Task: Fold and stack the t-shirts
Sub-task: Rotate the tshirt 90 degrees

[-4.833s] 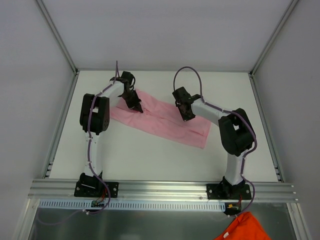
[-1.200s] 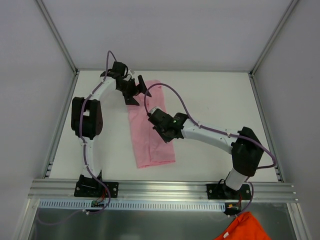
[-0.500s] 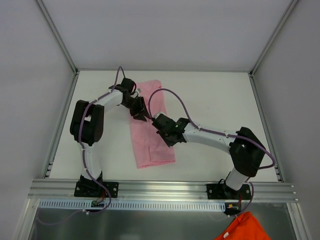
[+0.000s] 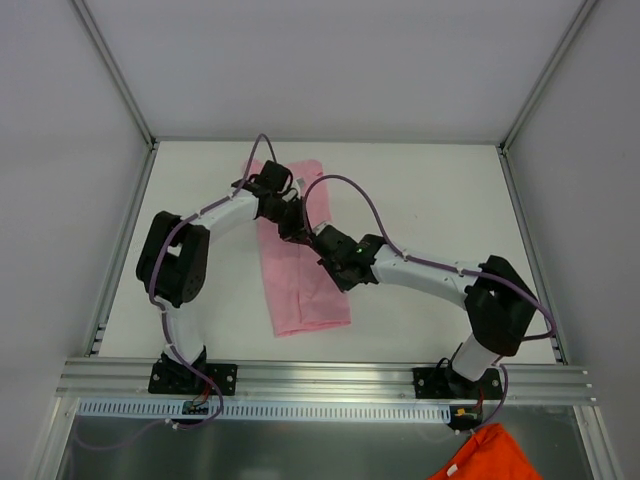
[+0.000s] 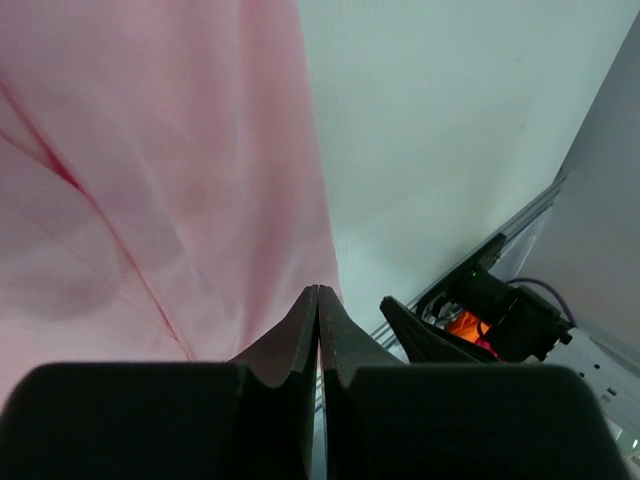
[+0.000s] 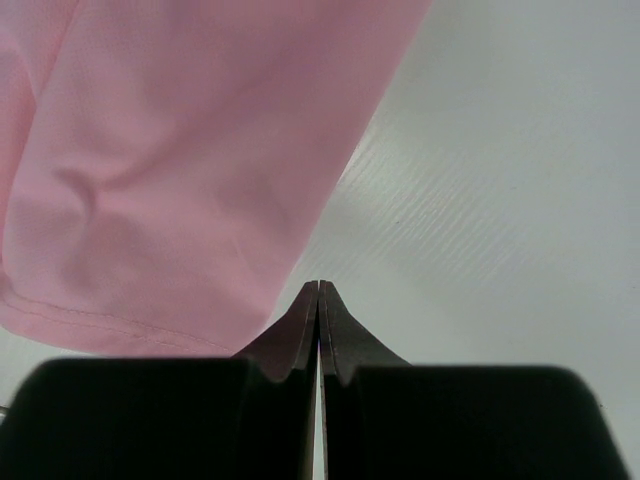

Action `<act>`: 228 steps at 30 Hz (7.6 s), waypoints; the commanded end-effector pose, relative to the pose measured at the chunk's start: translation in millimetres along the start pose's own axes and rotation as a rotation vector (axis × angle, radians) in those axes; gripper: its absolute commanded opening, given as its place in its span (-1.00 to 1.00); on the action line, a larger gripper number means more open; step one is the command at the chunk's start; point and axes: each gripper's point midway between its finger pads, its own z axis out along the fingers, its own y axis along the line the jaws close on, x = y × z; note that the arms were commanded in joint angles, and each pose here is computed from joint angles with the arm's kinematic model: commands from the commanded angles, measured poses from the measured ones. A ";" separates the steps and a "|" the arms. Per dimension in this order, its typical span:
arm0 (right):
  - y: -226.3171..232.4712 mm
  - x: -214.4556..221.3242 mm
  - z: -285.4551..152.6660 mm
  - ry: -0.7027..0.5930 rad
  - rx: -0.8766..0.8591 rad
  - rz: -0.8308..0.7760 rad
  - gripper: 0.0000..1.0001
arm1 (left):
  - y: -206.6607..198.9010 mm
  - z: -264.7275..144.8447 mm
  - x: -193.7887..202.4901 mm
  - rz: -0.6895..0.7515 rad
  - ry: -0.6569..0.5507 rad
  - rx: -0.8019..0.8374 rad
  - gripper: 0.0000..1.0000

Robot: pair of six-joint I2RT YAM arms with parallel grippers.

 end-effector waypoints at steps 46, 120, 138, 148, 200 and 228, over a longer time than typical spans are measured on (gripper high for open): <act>-138.9 -98.7 -175.3 -0.457 0.104 0.228 -0.98 | -7.7 18.8 40.7 0.060 0.082 -0.131 -1.00; -135.3 52.7 -191.0 -0.232 0.119 0.279 -0.98 | 162.4 -8.6 -191.5 -0.334 -0.358 -0.489 -1.00; -129.8 53.8 -185.2 -0.224 0.093 0.266 -0.98 | 113.9 32.5 -180.5 -0.172 -0.259 -0.345 -1.00; -108.3 64.6 -152.9 -0.198 0.014 0.337 -0.98 | 113.2 -69.0 -223.9 -0.180 -0.491 -0.422 -0.71; -58.2 2.4 -214.0 -0.297 -0.123 0.176 -0.98 | 171.2 -26.6 -141.9 -0.325 -0.211 -0.696 -1.00; -7.1 64.7 -114.1 -0.196 -0.200 0.244 0.99 | 41.4 -168.5 -107.4 -0.212 -0.584 -0.320 0.97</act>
